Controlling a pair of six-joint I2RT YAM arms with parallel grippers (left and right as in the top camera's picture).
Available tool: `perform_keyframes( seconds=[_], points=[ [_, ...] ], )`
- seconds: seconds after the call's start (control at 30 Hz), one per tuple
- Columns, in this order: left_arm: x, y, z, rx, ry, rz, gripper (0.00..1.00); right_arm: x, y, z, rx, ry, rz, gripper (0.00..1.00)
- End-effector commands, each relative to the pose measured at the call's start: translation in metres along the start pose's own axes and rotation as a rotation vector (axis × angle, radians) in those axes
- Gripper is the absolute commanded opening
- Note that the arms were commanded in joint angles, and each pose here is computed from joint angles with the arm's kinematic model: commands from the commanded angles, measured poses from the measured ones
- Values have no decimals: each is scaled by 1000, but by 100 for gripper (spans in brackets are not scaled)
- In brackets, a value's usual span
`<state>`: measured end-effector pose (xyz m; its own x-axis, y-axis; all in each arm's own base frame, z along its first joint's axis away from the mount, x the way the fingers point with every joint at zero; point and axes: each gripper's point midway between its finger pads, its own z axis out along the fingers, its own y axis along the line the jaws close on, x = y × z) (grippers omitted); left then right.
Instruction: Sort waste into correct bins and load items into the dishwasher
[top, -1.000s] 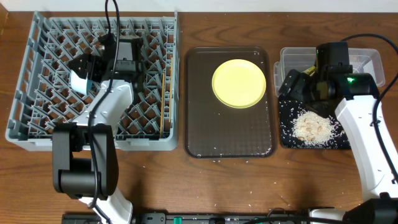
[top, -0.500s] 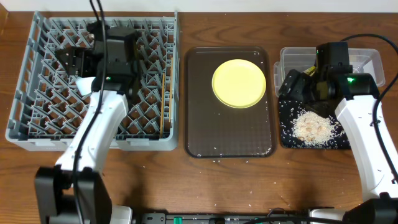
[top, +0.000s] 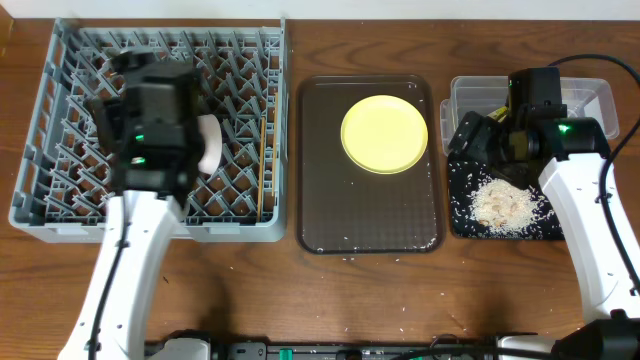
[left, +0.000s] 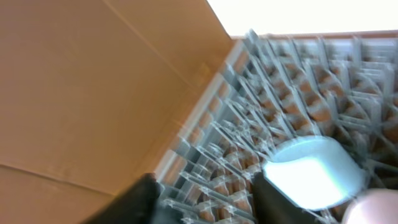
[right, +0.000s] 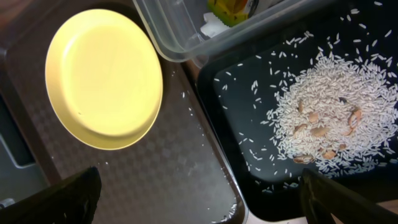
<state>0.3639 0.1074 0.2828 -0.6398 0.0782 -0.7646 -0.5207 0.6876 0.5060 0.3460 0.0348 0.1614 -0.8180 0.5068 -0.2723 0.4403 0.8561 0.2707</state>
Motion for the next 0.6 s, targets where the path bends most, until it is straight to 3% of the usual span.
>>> perform_keyframes(
  seconds=[0.0, 0.13, 0.57],
  points=[
    [23, -36, 18, 354, 112, -161, 28, -2, -1, -5, -7, -15, 12, 99],
    [35, -28, 46, 516, 174, -284, 9, -2, -1, -5, -7, -15, 12, 99],
    [69, -67, 112, 849, 278, -453, 8, -2, -1, -5, -7, -15, 12, 99]
  ],
)
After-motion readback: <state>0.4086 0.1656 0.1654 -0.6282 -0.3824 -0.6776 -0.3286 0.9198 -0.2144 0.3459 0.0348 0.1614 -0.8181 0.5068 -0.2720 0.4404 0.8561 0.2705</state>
